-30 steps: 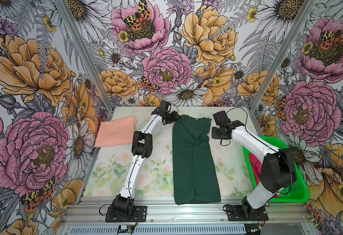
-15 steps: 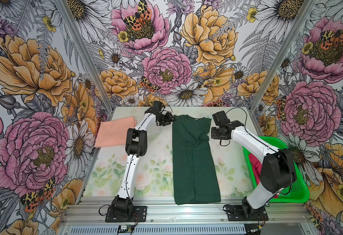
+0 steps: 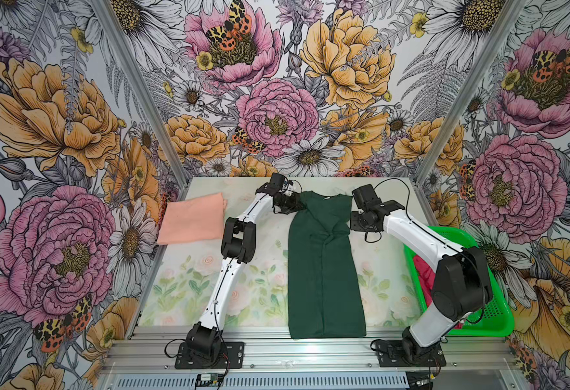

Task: Fold and stack t-shirts
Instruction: Adjust the T-shirt at the center of the board.

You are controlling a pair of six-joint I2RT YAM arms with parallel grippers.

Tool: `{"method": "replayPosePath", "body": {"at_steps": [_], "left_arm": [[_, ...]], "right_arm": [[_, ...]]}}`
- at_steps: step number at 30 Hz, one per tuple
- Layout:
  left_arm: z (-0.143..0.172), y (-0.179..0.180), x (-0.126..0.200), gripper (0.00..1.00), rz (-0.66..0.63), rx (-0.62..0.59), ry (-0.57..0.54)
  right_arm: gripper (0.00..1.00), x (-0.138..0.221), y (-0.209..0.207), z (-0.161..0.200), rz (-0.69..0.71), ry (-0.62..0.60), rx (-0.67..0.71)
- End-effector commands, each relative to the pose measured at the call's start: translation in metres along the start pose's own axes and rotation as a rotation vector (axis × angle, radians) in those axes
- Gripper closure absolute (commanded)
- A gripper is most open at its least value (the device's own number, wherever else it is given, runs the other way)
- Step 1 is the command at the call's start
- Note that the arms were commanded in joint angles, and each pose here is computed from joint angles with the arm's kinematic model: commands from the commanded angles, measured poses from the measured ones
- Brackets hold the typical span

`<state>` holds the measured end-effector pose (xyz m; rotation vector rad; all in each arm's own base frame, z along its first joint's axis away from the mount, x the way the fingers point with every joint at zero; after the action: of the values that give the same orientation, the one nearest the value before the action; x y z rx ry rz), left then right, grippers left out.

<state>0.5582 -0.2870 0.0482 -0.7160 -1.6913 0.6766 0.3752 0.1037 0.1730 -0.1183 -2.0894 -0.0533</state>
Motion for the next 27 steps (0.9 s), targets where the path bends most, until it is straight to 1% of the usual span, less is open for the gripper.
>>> {"method": "replayPosePath", "body": {"at_steps": [1,4,6,10,14,15,17,18,19,20,22,24,25,26,27], "left_arm": [[-0.001,0.032,-0.010,1.00,-0.134,0.035,-0.036],[-0.018,0.046,0.001,1.00,-0.266,0.026,-0.139],[-0.033,0.050,0.008,1.00,-0.292,0.019,-0.197],[-0.057,0.067,0.018,1.00,-0.247,0.096,-0.279],[-0.071,0.086,0.024,1.00,-0.180,0.155,-0.314],[-0.073,0.087,0.024,0.90,-0.153,0.152,-0.318],[-0.077,0.087,0.025,0.13,-0.108,0.127,-0.320],[-0.079,0.083,0.025,0.04,-0.077,0.105,-0.321],[-0.082,0.076,0.027,0.05,-0.024,0.079,-0.318],[-0.084,0.073,0.029,0.08,-0.002,0.075,-0.319],[-0.092,0.067,0.045,0.07,-0.001,0.053,-0.341],[-0.098,0.057,0.069,0.08,-0.051,0.031,-0.370],[-0.099,0.045,0.081,0.09,-0.094,-0.010,-0.387],[-0.097,0.026,0.091,0.11,-0.141,-0.077,-0.405],[-0.090,-0.001,0.098,0.18,-0.200,-0.190,-0.410]], "right_arm": [[0.71,0.008,-0.002,-0.004,0.013,-0.039,-0.007],[0.72,0.008,-0.003,-0.004,0.020,-0.040,-0.005],[0.72,0.005,-0.001,-0.003,0.021,-0.035,-0.001],[0.72,-0.004,0.000,-0.002,0.030,-0.012,0.003],[0.72,-0.013,0.003,-0.001,0.035,0.007,0.005],[0.72,-0.016,0.004,-0.002,0.034,0.013,0.005],[0.71,-0.022,0.008,-0.003,0.026,0.024,0.006],[0.70,-0.026,0.010,-0.003,0.025,0.032,0.004],[0.69,-0.029,0.013,-0.004,0.018,0.039,0.006],[0.69,-0.031,0.015,-0.005,0.013,0.042,0.008],[0.70,-0.035,0.019,-0.006,0.010,0.048,0.015],[0.70,-0.035,0.020,-0.007,0.010,0.045,0.025],[0.70,-0.034,0.019,-0.007,0.014,0.042,0.030],[0.70,-0.034,0.018,-0.007,0.023,0.040,0.034],[0.70,-0.033,0.016,-0.007,0.033,0.033,0.037]]}}
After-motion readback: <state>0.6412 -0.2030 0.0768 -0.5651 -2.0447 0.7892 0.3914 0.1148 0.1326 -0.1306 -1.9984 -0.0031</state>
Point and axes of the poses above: each gripper's point midway between its finger pads, its own x axis back along the fingers, its own y axis along the line the jaws close on, z = x × y, the point moved 4 cm from there along x, back along the fingers, and after that the axes turned 1 degree about -x, right-handed, at the moved point
